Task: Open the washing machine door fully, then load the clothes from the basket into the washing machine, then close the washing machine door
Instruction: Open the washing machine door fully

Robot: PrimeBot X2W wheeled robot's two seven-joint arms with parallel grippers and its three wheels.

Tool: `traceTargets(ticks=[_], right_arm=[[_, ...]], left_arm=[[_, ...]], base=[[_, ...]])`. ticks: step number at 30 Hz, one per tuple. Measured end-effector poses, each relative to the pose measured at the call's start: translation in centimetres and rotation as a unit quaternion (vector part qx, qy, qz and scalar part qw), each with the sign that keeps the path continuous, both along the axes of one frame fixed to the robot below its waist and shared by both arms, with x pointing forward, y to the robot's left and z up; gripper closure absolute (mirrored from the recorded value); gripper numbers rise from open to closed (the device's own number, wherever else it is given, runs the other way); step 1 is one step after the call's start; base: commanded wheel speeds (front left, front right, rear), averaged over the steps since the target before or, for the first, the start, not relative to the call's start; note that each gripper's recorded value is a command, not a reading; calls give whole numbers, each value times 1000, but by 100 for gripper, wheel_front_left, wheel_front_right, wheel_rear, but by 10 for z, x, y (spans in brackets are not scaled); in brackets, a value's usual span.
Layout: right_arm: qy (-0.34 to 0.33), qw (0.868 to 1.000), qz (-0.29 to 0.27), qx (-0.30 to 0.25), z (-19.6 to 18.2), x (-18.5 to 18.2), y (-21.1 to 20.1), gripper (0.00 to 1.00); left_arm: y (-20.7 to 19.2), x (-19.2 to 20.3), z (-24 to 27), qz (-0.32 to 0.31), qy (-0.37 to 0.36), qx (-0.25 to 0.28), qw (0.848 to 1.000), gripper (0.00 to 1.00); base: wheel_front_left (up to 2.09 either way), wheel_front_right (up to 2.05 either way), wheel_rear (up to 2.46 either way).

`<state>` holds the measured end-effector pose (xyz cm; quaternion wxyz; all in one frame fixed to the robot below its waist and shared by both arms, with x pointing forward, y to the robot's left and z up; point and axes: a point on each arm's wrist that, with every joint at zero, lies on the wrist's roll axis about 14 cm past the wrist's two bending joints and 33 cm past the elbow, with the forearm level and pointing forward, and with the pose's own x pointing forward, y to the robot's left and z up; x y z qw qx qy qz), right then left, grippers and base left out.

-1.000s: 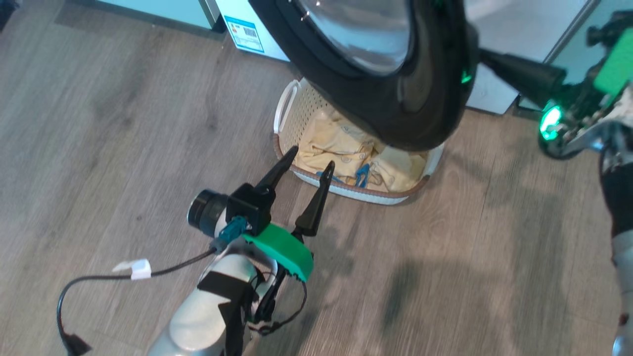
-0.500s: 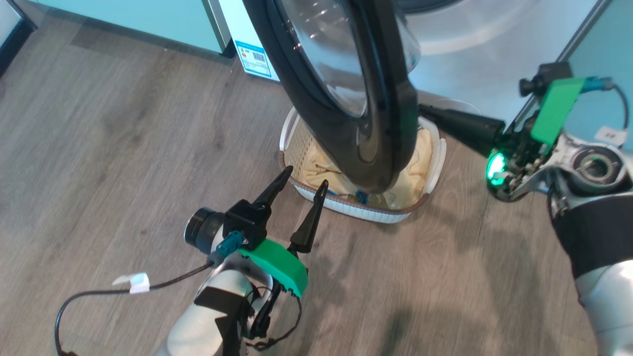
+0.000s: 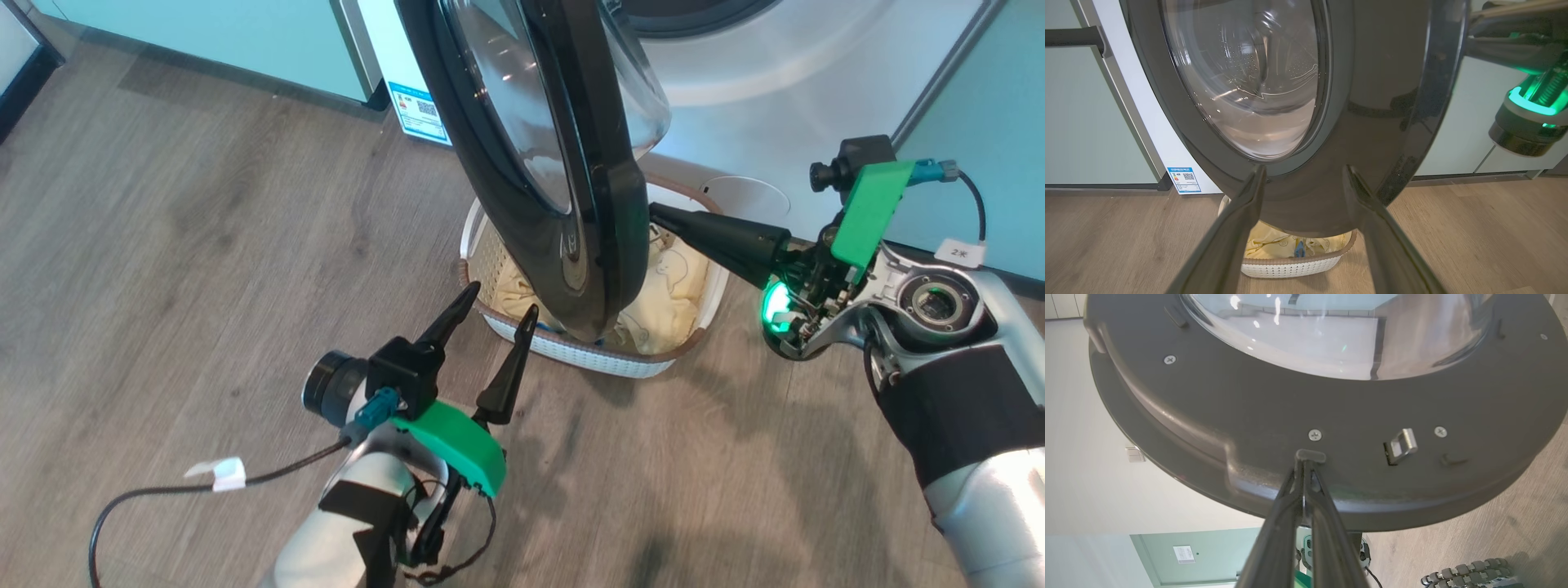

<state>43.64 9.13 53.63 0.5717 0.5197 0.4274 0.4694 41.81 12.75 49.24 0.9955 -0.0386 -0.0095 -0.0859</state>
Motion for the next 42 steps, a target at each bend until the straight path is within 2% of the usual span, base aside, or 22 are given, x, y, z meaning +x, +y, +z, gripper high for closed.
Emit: traceTargets(ticks=[11, 15, 21, 22, 23, 24, 25, 26, 31, 34, 37, 42], right_arm=[[9, 999, -44, 17, 5, 11, -6, 100], [8, 993, -111, 32, 11, 33, -26, 100], [-9, 969, -239, 60, 27, 69, -78, 100], [-9, 969, -239, 60, 27, 69, -78, 100], [-14, 962, -264, 64, 29, 73, -89, 91], [-22, 956, -288, 60, 29, 77, -100, 56], [-29, 950, -306, 57, 29, 79, -110, 24], [-35, 943, -325, 55, 30, 81, -120, 0], [-81, 903, -422, 10, 21, 84, -169, 0], [-111, 874, -473, -28, 14, 80, -196, 0], [-153, 840, -514, -80, 7, 73, -222, 0], [-227, 772, -570, -166, -3, 55, -259, 0]], left_arm=[[0, 1, 1, 1, -2, -1, 1000, 0], [3, 3, 2, 6, -3, -3, 1000, 0], [3, 6, 1, 7, -3, -5, 1000, 0], [3, 6, 1, 7, -3, -5, 1000, 0], [4, 7, 1, 8, -3, -6, 1000, 0], [4, 8, 1, 9, -4, -5, 1000, 0], [4, 9, 1, 8, -4, -3, 1000, 0], [3, 10, 1, 7, -3, -3, 1000, 0], [1, 13, 0, 4, -4, -2, 1000, 0], [-1, 15, 1, -1, -6, -1, 1000, 0], [-4, 17, 2, -4, -8, -2, 1000, 0], [-4, 18, 3, -5, -10, 2, 1000, 0]], base=[[0, 0, 0], [0, 0, 0], [0, 0, 0], [0, 0, 0], [0, 0, 0], [0, 0, 0], [0, 0, 0], [0, 0, 0], [0, 0, 0], [0, 0, 0], [0, 0, 0], [0, 0, 0]])
